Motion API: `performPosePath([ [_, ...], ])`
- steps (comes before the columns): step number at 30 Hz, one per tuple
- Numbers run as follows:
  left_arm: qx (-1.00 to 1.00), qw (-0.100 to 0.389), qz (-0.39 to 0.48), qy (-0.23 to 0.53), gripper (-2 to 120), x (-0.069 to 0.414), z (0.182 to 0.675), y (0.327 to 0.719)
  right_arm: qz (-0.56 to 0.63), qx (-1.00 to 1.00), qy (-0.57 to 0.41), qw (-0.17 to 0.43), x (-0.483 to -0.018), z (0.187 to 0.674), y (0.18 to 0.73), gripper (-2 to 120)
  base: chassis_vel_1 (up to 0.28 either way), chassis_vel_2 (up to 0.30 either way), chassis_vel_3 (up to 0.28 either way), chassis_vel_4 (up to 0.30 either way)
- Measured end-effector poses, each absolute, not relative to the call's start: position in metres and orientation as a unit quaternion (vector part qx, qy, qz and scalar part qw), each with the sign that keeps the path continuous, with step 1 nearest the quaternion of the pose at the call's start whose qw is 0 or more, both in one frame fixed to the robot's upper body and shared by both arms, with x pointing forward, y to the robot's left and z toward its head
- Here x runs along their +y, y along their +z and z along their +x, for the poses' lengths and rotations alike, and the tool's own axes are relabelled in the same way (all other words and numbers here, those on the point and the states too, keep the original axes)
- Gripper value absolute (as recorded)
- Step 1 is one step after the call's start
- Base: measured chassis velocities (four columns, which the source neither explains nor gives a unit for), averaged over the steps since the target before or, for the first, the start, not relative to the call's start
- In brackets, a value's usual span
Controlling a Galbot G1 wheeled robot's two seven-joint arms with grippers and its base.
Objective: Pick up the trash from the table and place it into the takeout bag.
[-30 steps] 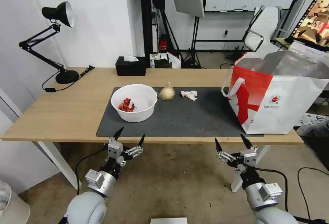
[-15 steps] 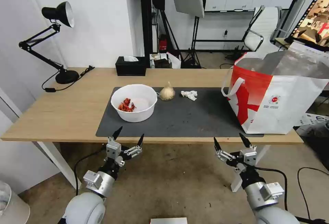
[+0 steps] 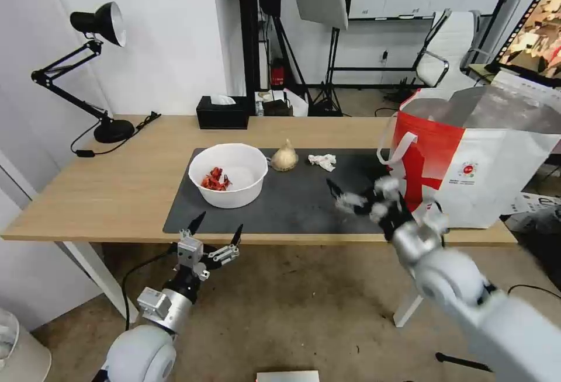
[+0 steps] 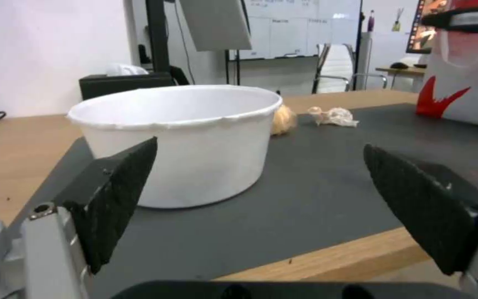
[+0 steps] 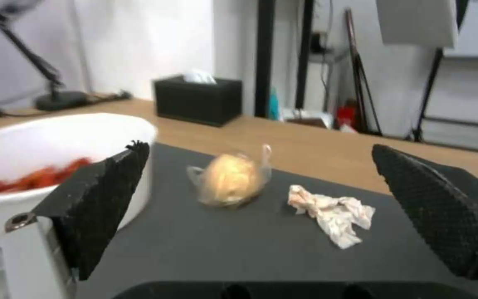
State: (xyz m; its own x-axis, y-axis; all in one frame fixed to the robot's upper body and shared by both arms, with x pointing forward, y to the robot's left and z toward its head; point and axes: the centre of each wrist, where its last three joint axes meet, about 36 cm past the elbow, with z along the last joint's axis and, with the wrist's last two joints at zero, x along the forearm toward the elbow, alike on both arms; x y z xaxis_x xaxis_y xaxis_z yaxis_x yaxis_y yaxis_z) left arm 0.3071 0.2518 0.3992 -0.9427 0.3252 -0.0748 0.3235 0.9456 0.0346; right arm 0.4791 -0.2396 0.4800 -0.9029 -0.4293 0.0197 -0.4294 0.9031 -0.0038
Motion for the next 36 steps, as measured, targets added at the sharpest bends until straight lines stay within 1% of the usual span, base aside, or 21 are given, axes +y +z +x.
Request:
performPosePath([
  [1,0.986,0.04,0.165,0.011,100,0.252,0.307,0.399,0.22,-0.975,0.004,0.009,-0.24,0.479,0.48,100,0.0,0.0,0.0,0.0],
  [2,0.986,0.039,0.162,0.012,100,0.253,0.306,0.399,0.206,-0.978,0.011,0.02,-0.228,0.502,0.486,100,0.0,0.0,0.0,0.0],
  [3,0.986,0.039,0.162,0.012,100,0.253,0.306,0.399,0.206,-0.978,0.011,0.02,-0.228,0.502,0.486,100,0.0,0.0,0.0,0.0],
  [4,0.986,0.039,0.16,0.012,100,0.254,0.306,0.399,0.196,-0.98,0.018,0.026,-0.223,0.515,0.488,100,0.0,0.0,0.0,0.0],
  [6,0.987,0.039,0.157,0.012,100,0.256,0.305,0.399,0.166,-0.984,0.041,0.05,-0.206,0.557,0.49,100,0.0,0.0,0.0,0.0],
  [7,0.987,0.039,0.157,0.012,100,0.256,0.305,0.399,0.166,-0.984,0.041,0.05,-0.206,0.557,0.49,100,0.0,0.0,0.0,0.0],
  [9,0.987,0.037,0.157,0.011,100,0.255,0.303,0.399,0.148,-0.985,0.057,0.069,-0.196,0.583,0.485,100,0.0,0.0,0.0,0.0],
  [10,0.987,0.037,0.157,0.011,100,0.255,0.303,0.399,0.148,-0.985,0.057,0.069,-0.196,0.583,0.485,100,0.0,0.0,0.0,0.0],
  [13,0.987,0.034,0.16,0.01,100,0.255,0.302,0.397,0.122,-0.984,0.08,0.096,-0.186,0.618,0.473,100,0.0,0.0,0.0,0.0],
  [14,0.987,0.034,0.16,0.01,100,0.255,0.302,0.397,0.122,-0.984,0.08,0.096,-0.186,0.618,0.473,100,0.0,0.0,0.0,0.0],
  [18,0.986,0.032,0.162,0.01,100,0.254,0.3,0.396,0.109,-0.981,0.094,0.129,-0.182,0.651,0.458,100,0.0,0.0,0.0,0.0],
  [25,0.986,0.03,0.163,0.01,100,0.254,0.3,0.394,0.109,-0.977,0.101,0.155,-0.18,0.673,0.445,100,0.0,0.0,0.0,0.0],
  [36,0.986,0.027,0.165,0.011,100,0.255,0.301,0.391,0.11,-0.974,0.093,0.176,-0.177,0.668,0.435,100,0.0,0.0,0.0,0.0],
])
